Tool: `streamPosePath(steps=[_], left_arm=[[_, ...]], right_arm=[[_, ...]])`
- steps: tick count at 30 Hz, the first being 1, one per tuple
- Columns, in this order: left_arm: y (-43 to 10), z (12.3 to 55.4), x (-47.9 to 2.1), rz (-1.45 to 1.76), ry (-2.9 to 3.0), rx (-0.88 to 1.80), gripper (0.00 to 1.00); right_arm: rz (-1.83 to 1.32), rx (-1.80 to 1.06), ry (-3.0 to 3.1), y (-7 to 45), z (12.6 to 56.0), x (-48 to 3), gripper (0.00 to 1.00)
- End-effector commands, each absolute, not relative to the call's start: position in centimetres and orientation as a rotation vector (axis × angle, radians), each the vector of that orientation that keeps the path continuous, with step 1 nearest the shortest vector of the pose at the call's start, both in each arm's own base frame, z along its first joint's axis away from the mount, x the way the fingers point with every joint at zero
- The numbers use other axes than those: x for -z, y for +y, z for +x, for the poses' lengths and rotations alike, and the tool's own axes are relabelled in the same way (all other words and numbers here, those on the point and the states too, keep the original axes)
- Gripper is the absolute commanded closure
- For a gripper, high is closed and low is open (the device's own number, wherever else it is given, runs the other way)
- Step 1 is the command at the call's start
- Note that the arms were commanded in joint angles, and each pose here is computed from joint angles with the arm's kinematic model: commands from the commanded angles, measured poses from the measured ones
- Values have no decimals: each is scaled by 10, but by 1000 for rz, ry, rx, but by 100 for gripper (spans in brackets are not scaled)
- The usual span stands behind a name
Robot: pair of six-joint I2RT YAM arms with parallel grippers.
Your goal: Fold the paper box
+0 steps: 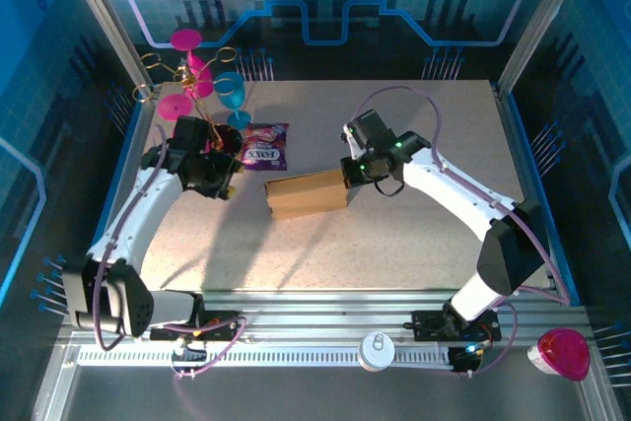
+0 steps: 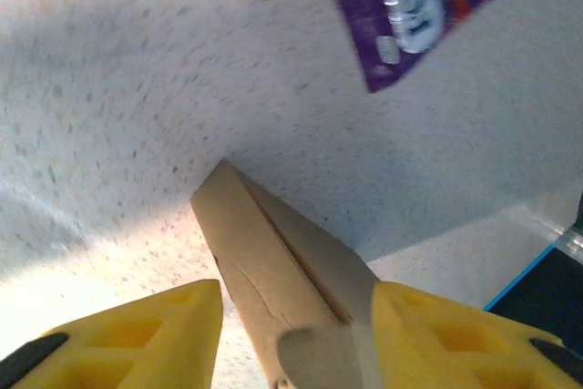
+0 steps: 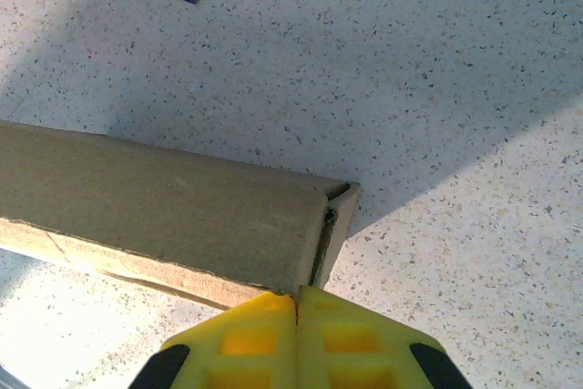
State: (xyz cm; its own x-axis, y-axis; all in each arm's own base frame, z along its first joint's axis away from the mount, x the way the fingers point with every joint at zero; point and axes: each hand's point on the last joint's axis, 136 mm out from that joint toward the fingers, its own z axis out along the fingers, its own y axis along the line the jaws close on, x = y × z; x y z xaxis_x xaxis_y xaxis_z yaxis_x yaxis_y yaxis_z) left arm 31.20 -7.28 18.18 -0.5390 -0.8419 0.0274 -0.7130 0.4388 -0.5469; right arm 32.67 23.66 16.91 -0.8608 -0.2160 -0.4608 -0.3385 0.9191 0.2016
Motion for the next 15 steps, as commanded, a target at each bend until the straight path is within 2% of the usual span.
streamPosePath(steps=[1,5,9,15], left_arm=[[-74,294,-200,-761,2609,600,59],[-98,286,-212,-288,2634,589,69],[-119,285,-214,10,2607,634,68],[-137,283,-203,349,2601,559,64]], right_arm=[[-440,-376,2646,241,325,-172,100],[-444,-388,2652,242,324,-172,100],[-448,-392,2660,241,325,-171,100],[-453,-414,2669,242,326,-170,100]])
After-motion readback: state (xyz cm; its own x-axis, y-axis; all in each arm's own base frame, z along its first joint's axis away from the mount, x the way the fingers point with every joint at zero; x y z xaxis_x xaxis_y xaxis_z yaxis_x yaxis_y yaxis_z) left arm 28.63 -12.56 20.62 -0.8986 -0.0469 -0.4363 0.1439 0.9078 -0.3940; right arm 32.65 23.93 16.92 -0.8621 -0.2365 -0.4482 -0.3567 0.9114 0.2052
